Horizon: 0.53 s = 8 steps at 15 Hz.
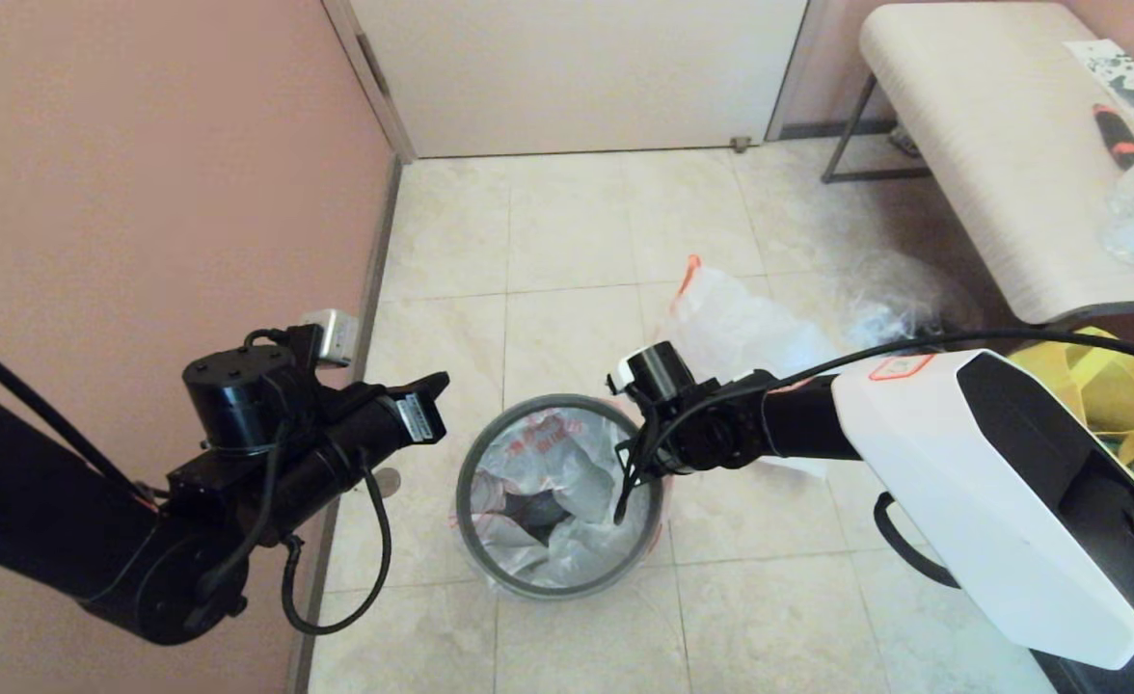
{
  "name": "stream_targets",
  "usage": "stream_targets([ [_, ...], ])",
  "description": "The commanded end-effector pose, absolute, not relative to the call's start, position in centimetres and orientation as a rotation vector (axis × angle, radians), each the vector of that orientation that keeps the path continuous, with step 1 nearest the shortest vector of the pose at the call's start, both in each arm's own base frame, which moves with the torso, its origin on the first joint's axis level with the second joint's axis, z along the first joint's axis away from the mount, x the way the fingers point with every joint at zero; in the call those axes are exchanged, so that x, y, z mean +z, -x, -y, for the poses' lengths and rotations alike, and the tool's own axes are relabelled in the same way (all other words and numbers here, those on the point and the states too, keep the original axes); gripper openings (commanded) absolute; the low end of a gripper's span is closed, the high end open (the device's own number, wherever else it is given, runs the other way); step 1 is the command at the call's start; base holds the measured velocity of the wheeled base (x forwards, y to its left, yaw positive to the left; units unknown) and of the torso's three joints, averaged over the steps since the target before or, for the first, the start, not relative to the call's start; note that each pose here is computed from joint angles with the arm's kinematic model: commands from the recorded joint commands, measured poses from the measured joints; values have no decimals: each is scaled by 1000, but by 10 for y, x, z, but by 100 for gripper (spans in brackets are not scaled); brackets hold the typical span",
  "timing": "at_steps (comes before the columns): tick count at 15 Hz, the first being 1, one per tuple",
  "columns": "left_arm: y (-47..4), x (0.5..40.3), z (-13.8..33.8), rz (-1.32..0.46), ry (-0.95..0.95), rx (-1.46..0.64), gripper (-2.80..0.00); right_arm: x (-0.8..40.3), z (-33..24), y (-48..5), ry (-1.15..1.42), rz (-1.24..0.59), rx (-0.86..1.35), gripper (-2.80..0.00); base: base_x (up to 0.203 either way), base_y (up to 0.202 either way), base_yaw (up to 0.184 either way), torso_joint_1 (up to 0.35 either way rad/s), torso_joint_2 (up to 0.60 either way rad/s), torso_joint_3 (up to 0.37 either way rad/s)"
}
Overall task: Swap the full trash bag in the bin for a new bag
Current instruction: Place the trash can ring on the trash can
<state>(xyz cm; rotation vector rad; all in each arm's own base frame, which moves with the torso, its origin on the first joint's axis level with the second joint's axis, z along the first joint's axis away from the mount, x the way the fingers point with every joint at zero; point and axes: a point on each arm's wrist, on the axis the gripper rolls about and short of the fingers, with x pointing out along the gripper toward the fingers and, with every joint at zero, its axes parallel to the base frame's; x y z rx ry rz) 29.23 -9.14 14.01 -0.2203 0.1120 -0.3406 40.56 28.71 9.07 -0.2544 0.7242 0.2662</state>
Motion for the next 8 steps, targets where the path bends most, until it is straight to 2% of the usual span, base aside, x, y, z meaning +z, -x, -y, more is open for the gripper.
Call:
stream_targets([
  [1, -292, 141, 93, -105, 222, -347, -280, 91, -288, -405, 257, -722, 264, -280, 0, 0, 0, 0, 0, 0],
  [8, -292, 141, 92, -104, 223, -345, -280, 46, -299, -415, 361, -703, 293, -280, 0, 0, 0, 0, 0, 0],
])
